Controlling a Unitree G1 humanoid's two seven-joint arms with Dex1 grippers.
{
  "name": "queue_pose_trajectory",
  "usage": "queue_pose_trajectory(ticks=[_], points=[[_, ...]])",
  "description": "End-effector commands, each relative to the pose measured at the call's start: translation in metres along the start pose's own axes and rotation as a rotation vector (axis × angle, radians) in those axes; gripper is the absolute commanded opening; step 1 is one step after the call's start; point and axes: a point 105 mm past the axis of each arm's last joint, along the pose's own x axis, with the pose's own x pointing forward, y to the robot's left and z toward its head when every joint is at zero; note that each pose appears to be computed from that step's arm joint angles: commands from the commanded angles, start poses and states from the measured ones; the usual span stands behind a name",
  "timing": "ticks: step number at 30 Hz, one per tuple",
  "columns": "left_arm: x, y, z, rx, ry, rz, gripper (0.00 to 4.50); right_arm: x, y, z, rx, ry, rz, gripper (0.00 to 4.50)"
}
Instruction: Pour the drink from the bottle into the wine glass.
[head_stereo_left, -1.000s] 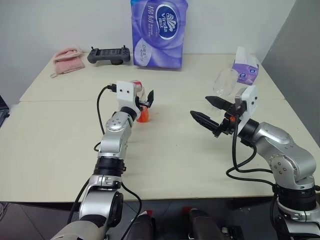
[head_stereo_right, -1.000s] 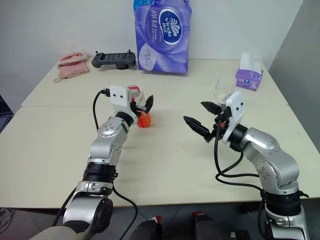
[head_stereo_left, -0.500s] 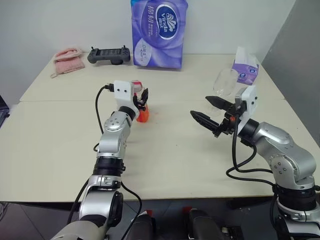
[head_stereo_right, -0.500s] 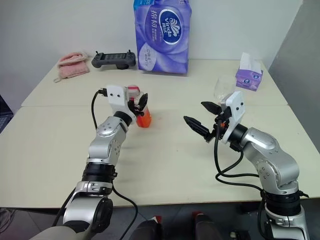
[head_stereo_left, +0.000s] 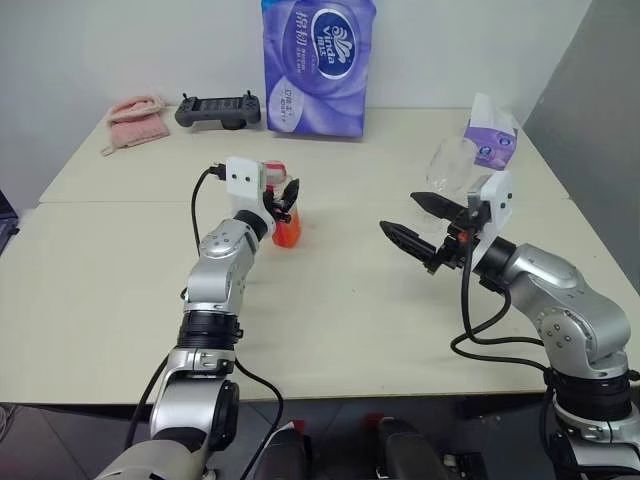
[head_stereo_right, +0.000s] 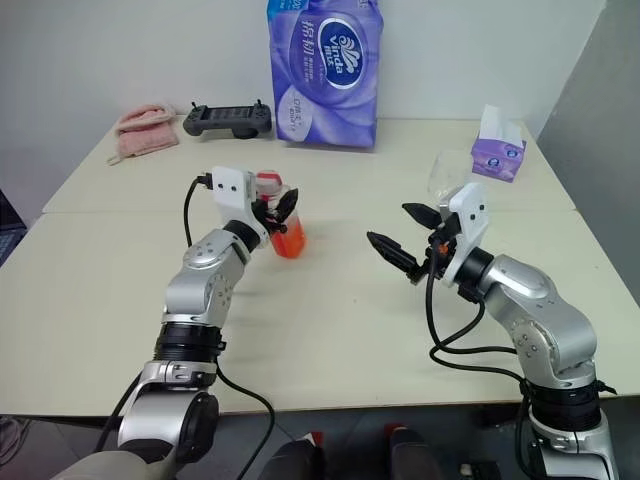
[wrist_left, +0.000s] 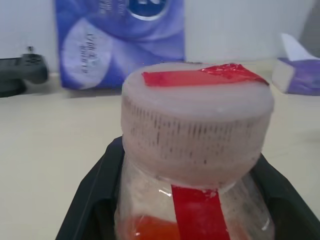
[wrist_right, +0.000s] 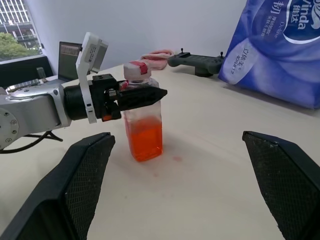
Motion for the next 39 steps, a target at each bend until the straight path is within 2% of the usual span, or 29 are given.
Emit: queue_pose_trajectory(ticks=[1,8,11,28,31,36,39], points=[[-0.004,-0.051,0.04,0.062,-0.1,-0.347,2.18,0.009,0.013,0.019,-0.043,-0.048,0.049,4.5],[-0.027,-0.089,0.042,0.051,-0.117,-0.719,2.18,0.029,0.029,0.034,-0.026,-0.077,0.118,4.5],[-0.033,-0.097,0.037,0.071,-0.111,-0.812,2.18,0.032,0.033,0.04,-0.016,-0.082,0.127,4.5],[-0.034,-0.111,0.034,0.089,-0.119,-0.899,2.18,0.041,0.044,0.035,-0.027,-0.044,0.154,4.5],[-0.035,-0.111,0.033,0.083,-0.117,-0.894,2.18,0.042,0.042,0.037,-0.016,-0.062,0.141,3.64],[-0.036,-0.111,0.031,0.077,-0.112,-0.887,2.18,0.042,0.041,0.036,-0.022,-0.063,0.136,1.87],[-0.037,-0.111,0.031,0.072,-0.112,-0.886,2.18,0.043,0.041,0.036,-0.018,-0.068,0.137,1.85]])
